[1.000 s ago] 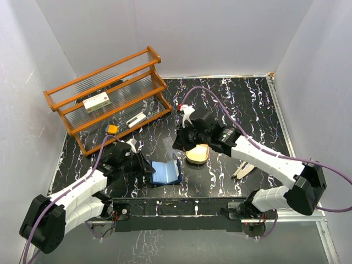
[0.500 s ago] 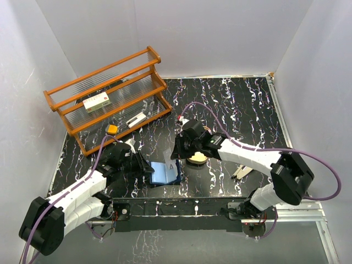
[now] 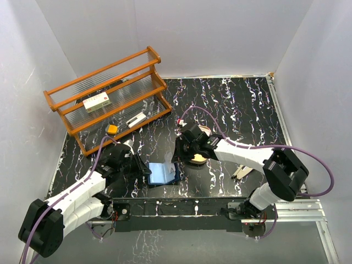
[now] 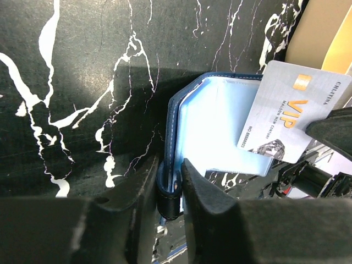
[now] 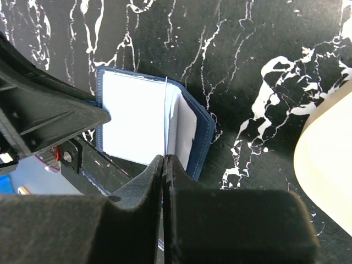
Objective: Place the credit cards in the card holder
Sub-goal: Insert the credit card into the card holder.
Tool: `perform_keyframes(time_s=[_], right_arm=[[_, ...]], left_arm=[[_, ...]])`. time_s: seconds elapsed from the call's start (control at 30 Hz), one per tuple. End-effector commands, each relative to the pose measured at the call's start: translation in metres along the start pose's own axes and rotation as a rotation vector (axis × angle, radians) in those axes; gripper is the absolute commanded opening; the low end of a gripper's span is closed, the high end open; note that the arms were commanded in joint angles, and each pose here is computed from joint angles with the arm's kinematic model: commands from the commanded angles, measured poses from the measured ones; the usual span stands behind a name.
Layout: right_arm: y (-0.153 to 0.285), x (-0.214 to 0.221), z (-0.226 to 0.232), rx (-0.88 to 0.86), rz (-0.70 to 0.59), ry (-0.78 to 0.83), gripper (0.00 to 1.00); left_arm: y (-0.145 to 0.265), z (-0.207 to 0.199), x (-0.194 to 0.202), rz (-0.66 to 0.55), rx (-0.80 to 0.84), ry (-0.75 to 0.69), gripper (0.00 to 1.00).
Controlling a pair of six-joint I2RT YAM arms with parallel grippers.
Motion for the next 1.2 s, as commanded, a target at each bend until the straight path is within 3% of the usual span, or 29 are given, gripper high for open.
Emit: perform_keyframes(time_s=[0.0,0.07,0.4,0.67,0.93,1.17], right_arm=[[-0.005,-0.002,-0.001,-0.003,-0.032,-0.010,0.00],[-0.006,-0.002,-0.004,0.015,-0.038,-0.009,0.00],[-0.007,-0.001,-0.014,0.065,-0.053,-0.004,0.00],[-0.005,-0.002,-0.008,0.034,-0.052,-0.009,0.00],[0.002,0.005,0.017,-0.132,0.005,-0.099,0.00],[-0.008,0.013,0.008,-0.099,0.026,-0.141,0.00]], left_arm=[[0.005,0.000,-0.002,-0.016,-0.011,-0.009,0.24],[0.006,0.000,-0.002,-0.018,-0.019,-0.005,0.28],[0.010,0.002,-0.001,-0.026,-0.038,0.006,0.28],[0.006,0.006,0.003,-0.013,-0.044,0.014,0.01],[0.003,0.013,0.007,0.007,-0.090,0.030,0.00],[0.002,0.015,0.008,0.008,-0.097,0.040,0.00]])
Point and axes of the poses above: each gripper's point midway between its finger pads, its own y axis back along the fingers, its own z axis along the line the jaws close on, x = y × z, the point moved 6 cm from there along y, back along the fingers, and after that the axes turned 13 degrees about -y, right-handed, at the moved point
